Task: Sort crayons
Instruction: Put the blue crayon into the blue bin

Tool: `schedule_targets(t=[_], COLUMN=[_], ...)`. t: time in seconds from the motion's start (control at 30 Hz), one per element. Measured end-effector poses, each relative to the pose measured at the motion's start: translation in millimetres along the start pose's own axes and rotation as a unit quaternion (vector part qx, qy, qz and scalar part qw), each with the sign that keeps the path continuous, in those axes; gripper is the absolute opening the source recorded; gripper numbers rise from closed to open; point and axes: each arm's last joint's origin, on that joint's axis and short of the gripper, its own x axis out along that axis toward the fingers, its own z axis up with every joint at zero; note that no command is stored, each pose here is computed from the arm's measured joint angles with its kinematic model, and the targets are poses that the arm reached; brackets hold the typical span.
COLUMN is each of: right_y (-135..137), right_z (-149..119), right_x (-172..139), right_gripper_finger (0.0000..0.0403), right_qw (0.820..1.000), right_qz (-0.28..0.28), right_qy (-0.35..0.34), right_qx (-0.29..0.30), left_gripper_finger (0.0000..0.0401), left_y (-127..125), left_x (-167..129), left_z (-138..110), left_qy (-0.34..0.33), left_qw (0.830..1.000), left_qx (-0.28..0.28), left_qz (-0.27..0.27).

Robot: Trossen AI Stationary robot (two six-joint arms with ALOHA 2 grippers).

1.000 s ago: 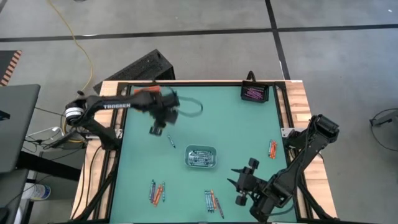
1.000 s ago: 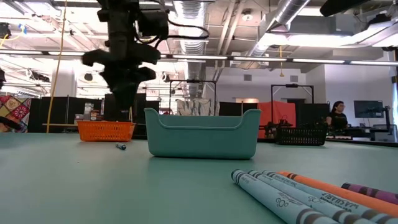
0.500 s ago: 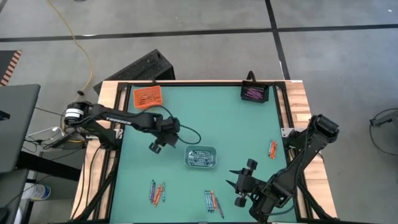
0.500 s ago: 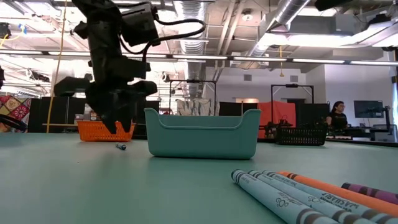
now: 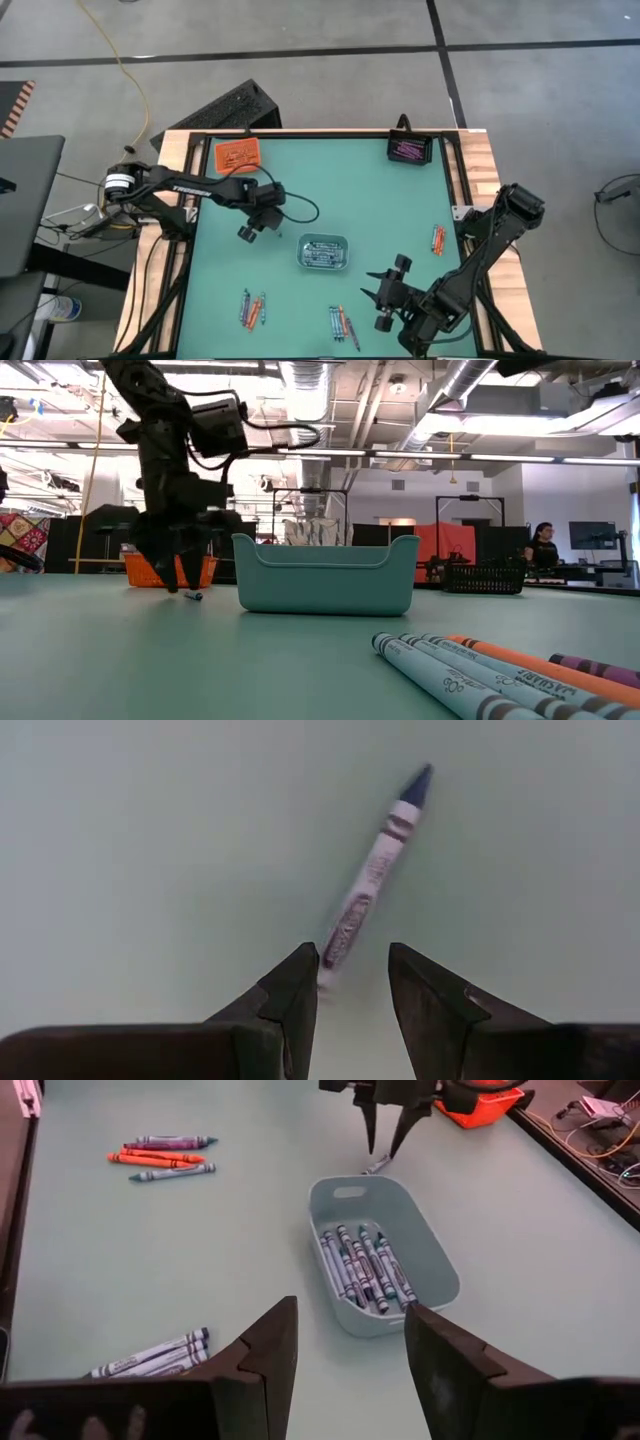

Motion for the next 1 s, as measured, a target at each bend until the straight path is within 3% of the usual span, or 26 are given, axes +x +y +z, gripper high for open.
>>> schedule_targets(t=[0.33,0.6,1.0], right_y=[-1,-1,-2], right_z=[1,1,5], right_x=[2,2,7], right_gripper_finger=[0.0177,0.0177,0.0177], right_qw=[1.000,1.000,1.000], right_qz=[-0.002,-0.002,-0.006], right_qy=[0.000,-0.001,-0.002], right_qx=[0.003,0.004,-0.004], left_gripper_finger=[0.0105,0.0011,0.0002], left_y=[-1,-2,4], left_x=[6,6,-5], left_z=[-9,-9,3], left_qy=[-0.004,-0.002,0.004], left_qw=[0.999,0.999,0.998], left_qx=[-0.041,-0.045,-0.069], left_qz=[0.006,0.004,0.000])
